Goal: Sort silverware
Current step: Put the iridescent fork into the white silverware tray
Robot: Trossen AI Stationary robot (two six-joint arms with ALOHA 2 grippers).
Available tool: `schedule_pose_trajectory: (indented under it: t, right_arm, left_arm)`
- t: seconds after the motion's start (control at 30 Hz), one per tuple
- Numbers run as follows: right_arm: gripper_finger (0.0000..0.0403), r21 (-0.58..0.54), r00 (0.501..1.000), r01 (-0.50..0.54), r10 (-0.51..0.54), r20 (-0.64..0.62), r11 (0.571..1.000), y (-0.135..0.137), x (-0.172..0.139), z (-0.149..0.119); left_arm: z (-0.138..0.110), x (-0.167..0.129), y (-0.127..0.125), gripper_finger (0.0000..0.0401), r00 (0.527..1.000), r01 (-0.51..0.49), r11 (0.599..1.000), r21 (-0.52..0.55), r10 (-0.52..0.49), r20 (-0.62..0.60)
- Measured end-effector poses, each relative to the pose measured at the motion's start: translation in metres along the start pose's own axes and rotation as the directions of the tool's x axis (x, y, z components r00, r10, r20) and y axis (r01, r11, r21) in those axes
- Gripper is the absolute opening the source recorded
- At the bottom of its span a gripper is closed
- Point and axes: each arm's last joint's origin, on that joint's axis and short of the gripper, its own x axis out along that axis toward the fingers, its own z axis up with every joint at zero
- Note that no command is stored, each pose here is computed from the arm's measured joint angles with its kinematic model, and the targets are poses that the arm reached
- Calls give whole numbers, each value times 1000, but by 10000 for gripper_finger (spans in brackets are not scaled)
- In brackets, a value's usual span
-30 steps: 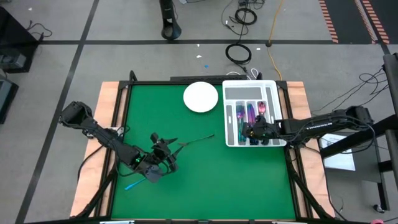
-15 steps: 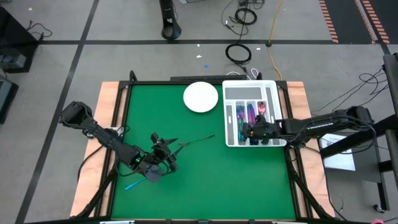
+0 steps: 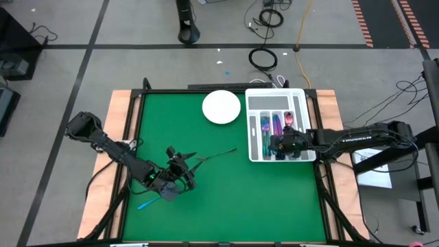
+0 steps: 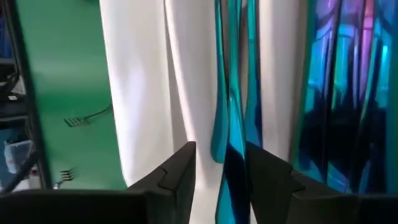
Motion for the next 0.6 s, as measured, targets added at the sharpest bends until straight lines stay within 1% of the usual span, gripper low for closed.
schedule_pose_trajectory:
  t: [0.1, 0.2, 0.3, 0.47, 0.53, 0.6]
  right_arm:
    - [115, -19, 1000, 3, -3, 0, 1000, 1, 0, 2]
    - [115, -46, 1000, 22, -21, 7, 999, 8, -6, 4]
    - [114, -78, 996, 82, -84, -19, 994, 16, -13, 6]
    - [114, -185, 981, 185, -191, -16, 965, 38, -33, 12]
    - [114, -238, 980, 193, -196, 10, 952, 51, -42, 15]
    - [114, -290, 986, 167, -163, 37, 942, 65, -51, 16]
  left_arm:
    - [0, 0, 0, 203, 1000, 0, 1000, -2, 0, 0]
    - [0, 0, 0, 203, 1000, 0, 1000, -2, 0, 0]
    - [0, 0, 0, 203, 1000, 0, 1000, -2, 0, 0]
    - [0, 0, 0, 203, 1000, 0, 1000, -3, 0, 1]
    - [0, 0, 0, 203, 1000, 0, 1000, -4, 0, 1]
    - [0, 0, 0, 203, 1000, 0, 1000, -4, 0, 1]
